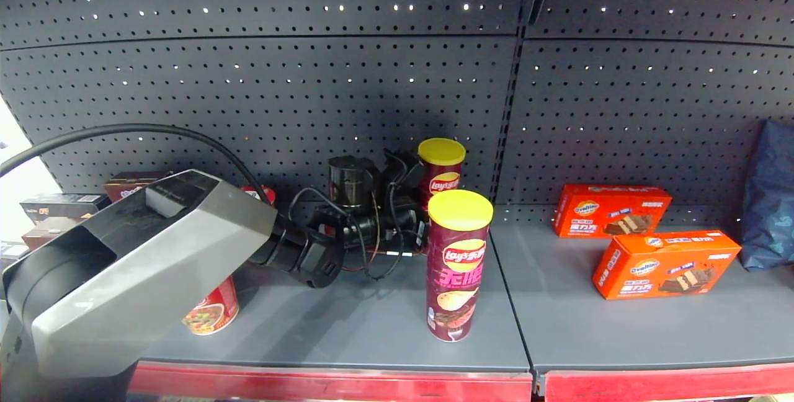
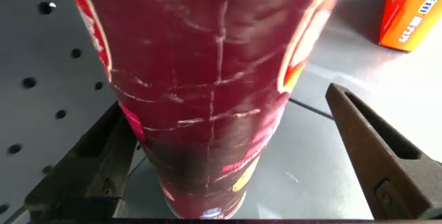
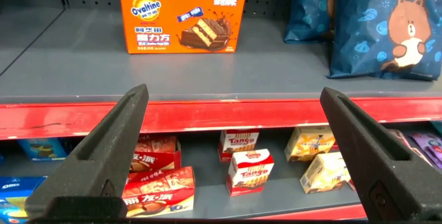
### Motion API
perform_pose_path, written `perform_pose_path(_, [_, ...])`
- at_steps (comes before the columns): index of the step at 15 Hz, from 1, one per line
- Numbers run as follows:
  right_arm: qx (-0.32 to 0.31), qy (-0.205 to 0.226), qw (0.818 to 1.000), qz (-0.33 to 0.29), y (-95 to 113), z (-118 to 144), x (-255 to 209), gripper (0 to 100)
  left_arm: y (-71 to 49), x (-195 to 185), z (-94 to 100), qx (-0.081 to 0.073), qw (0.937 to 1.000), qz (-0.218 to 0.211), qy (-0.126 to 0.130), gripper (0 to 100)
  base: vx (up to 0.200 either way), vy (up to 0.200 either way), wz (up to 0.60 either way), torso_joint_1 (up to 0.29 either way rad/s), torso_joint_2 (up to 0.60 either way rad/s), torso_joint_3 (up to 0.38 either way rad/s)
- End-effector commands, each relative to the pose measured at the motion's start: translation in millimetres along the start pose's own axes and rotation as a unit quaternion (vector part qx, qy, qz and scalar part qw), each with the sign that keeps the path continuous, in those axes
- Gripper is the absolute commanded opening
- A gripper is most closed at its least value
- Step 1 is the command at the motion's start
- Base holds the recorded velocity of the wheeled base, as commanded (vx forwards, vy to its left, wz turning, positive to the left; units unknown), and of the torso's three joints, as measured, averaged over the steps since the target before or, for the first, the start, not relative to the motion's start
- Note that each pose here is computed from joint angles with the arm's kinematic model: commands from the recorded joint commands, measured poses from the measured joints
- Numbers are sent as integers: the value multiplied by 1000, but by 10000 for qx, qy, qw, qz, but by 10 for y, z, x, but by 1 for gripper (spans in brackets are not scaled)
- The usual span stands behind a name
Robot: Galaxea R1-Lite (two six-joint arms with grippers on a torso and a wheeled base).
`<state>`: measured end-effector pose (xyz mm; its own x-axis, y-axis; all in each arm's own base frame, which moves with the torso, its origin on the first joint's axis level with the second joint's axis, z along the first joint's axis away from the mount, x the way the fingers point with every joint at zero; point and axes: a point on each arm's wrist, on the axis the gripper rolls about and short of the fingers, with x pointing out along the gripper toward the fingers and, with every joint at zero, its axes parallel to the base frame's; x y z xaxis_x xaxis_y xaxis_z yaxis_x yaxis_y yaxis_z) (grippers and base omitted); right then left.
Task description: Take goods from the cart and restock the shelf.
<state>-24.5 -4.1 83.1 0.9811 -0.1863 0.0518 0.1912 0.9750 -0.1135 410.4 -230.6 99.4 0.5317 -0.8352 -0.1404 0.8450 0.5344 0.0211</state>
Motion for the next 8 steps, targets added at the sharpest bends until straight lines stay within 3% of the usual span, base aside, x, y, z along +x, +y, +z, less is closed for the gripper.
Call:
perform_pose_path(1, [-4,3,10000,2,0,1,1,100,18,23,1,18,10000,9,-28,100,0,0,0,0,0,0])
perform_pose_path(8, [-4,3,10000,2,0,1,1,100,110,-33,-24,-1,9999,128,-5,100,0,0,0,0,0,0])
